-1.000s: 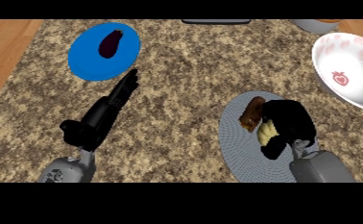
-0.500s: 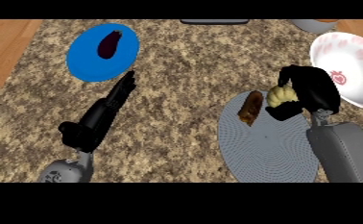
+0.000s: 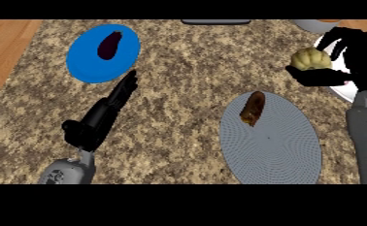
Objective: Pick the squash from the placemat and place it in the bowl
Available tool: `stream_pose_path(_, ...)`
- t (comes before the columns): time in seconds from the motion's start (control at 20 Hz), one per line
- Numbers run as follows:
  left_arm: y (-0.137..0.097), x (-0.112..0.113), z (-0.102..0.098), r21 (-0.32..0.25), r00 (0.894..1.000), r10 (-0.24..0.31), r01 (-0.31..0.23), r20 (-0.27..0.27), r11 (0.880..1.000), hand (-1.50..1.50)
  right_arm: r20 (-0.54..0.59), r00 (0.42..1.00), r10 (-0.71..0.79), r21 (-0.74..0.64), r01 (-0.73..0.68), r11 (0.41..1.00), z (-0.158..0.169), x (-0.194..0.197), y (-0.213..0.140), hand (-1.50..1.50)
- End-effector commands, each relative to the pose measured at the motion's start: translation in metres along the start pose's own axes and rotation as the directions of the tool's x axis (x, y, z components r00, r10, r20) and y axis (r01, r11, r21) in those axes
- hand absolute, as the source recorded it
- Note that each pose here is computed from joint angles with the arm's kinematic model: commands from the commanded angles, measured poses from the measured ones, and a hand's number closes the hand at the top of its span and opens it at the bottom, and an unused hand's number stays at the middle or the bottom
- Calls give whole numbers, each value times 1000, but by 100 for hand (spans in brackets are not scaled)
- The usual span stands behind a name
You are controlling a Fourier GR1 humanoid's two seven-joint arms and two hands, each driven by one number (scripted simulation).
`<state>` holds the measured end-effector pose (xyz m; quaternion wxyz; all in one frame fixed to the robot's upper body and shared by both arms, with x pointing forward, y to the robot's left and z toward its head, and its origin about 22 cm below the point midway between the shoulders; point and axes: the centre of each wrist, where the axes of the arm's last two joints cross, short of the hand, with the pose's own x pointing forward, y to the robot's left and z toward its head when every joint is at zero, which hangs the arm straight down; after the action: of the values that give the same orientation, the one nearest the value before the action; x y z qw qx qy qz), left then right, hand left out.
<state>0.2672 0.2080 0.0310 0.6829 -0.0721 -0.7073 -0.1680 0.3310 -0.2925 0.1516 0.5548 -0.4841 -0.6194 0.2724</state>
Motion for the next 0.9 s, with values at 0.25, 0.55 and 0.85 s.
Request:
stream_pose_path(0.25,-16,-7,2,-3,1000,4,-4,3,1000,0,-114,990,84,-99,-95,991,-38,-56,-9,150)
stream_pose_path(0.55,9,-21,7,-10,1000,10,-9,7,1000,0,-167,966,200,-207,-233,950,-45,-110,-22,150)
stream_pose_path(0.85,-15,0,-7,-36,1000,10,-9,28,999,0,-253,937,241,41,-238,970,-60,-145,-21,150)
